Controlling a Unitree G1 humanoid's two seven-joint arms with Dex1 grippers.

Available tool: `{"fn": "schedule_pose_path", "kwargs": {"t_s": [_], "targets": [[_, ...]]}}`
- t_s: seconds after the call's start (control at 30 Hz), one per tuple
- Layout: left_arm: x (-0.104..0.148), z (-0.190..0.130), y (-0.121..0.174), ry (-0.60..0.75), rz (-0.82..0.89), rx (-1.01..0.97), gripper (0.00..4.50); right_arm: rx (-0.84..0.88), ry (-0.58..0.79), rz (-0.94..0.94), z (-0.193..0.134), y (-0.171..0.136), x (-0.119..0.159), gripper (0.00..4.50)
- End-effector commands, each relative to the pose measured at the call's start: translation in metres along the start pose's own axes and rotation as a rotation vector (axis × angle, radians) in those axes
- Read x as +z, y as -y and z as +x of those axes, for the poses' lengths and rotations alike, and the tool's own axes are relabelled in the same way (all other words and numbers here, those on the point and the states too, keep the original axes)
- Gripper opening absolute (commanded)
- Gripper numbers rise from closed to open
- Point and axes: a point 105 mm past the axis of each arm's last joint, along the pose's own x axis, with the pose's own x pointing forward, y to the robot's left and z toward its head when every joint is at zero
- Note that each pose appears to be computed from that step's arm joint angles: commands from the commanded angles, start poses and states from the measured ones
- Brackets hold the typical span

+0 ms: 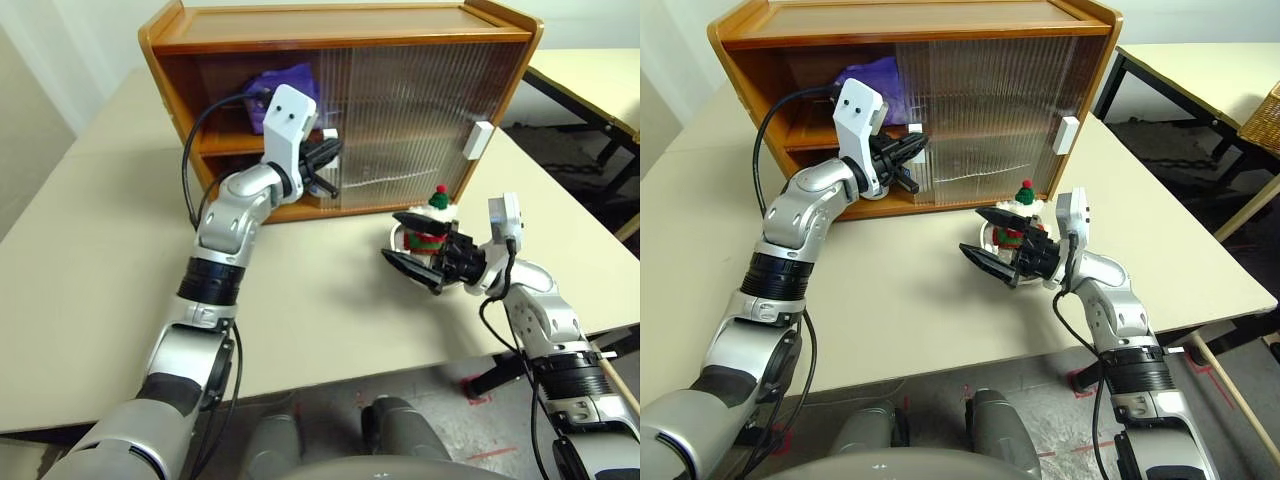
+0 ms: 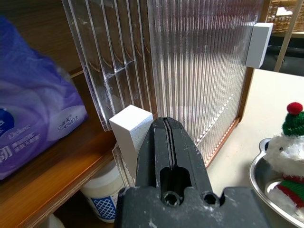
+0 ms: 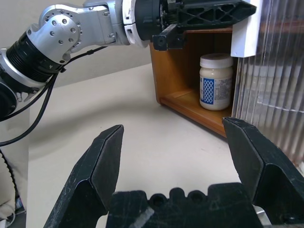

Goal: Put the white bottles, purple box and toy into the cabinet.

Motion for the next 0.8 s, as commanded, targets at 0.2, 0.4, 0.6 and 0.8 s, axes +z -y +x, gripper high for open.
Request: {"fn": "schedule_pose_path", "kwargs": {"t_s": [0.2, 0.4, 0.6, 0.8], "targets": [[-0.015, -0.028, -0.046, -0.062, -0.001, 0.173, 0.04, 0.004, 0.001, -0.01, 0.0, 0.001, 0.001, 4.5], [-0.019, -0.048, -0.068, -0.08, 0.002, 0.244, 0.04, 0.01, 0.024, -0.002, 0.003, 0.002, 0.003, 4.5], [-0.022, -0.062, -0.074, -0.1, 0.011, 0.27, 0.04, 0.006, 0.042, 0.003, 0.003, 0.004, 0.004, 4.5], [-0.025, -0.075, -0.077, -0.115, 0.01, 0.299, 0.04, -0.003, 0.071, 0.013, 0.003, 0.005, 0.007, 4.5]]}}
